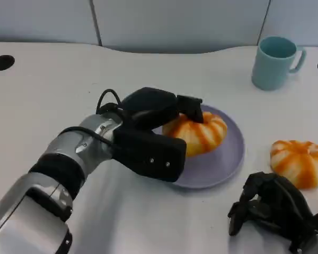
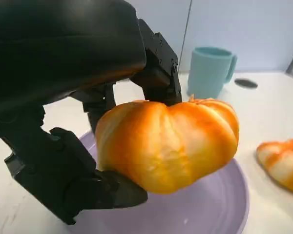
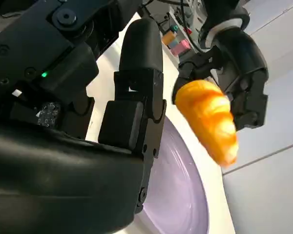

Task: Grasp the bread from the table and place it into the plate.

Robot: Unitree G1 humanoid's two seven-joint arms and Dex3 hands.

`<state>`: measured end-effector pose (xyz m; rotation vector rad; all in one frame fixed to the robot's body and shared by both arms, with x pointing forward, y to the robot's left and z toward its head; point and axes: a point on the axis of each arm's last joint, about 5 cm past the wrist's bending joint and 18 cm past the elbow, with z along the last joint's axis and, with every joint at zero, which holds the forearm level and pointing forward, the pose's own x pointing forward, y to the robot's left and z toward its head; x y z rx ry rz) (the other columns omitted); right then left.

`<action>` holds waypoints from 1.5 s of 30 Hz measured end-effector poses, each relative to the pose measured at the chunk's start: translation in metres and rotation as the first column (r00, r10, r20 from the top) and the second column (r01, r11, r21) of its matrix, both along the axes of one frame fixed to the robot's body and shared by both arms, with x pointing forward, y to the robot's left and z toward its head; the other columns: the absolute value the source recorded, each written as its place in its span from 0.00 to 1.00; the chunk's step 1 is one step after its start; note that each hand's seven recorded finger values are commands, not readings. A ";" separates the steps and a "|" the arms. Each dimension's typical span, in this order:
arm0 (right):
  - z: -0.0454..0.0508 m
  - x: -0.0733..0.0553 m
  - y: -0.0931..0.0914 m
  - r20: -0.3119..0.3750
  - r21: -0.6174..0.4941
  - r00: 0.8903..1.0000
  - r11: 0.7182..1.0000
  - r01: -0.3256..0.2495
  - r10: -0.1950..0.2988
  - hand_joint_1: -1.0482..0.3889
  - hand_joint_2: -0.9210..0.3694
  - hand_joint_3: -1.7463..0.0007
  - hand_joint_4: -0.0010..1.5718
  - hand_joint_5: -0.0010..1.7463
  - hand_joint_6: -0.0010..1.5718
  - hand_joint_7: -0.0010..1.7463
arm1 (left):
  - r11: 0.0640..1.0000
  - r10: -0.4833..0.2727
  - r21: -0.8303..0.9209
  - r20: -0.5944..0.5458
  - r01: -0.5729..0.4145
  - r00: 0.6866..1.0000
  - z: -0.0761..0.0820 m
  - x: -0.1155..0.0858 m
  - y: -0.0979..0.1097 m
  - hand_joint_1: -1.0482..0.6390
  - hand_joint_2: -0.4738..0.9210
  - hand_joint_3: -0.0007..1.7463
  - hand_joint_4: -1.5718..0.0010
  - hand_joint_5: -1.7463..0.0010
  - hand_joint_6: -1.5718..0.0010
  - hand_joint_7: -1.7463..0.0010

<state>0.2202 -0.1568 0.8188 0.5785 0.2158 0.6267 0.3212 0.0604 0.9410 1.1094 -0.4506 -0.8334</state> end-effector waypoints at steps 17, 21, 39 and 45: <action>0.0019 0.000 0.000 0.009 0.000 1.000 1.000 0.001 -0.001 0.00 0.33 1.00 1.00 0.37 1.00 0.27 | 0.995 -0.013 0.097 -0.051 0.018 0.999 0.015 0.005 0.003 0.13 1.00 0.16 1.00 0.74 0.91 0.77; 0.0019 0.000 0.000 0.010 0.000 1.000 1.000 -0.001 0.001 0.00 0.33 1.00 1.00 0.37 1.00 0.26 | 0.995 -0.008 0.099 -0.053 0.013 0.999 0.018 0.006 0.005 0.13 1.00 0.15 1.00 0.72 0.91 0.75; -0.0002 -0.001 -0.001 0.001 0.005 1.000 1.000 -0.009 0.009 0.00 0.33 1.00 1.00 0.36 1.00 0.26 | 0.998 0.001 0.070 -0.031 0.002 1.000 0.016 0.004 0.008 0.14 1.00 0.12 1.00 0.34 0.88 0.45; -0.0001 -0.001 -0.001 0.004 0.006 1.000 1.000 -0.012 0.012 0.00 0.32 0.99 1.00 0.36 1.00 0.25 | 0.999 0.008 0.046 -0.070 -0.005 0.998 0.020 0.005 0.010 0.14 1.00 0.12 1.00 0.45 0.84 0.54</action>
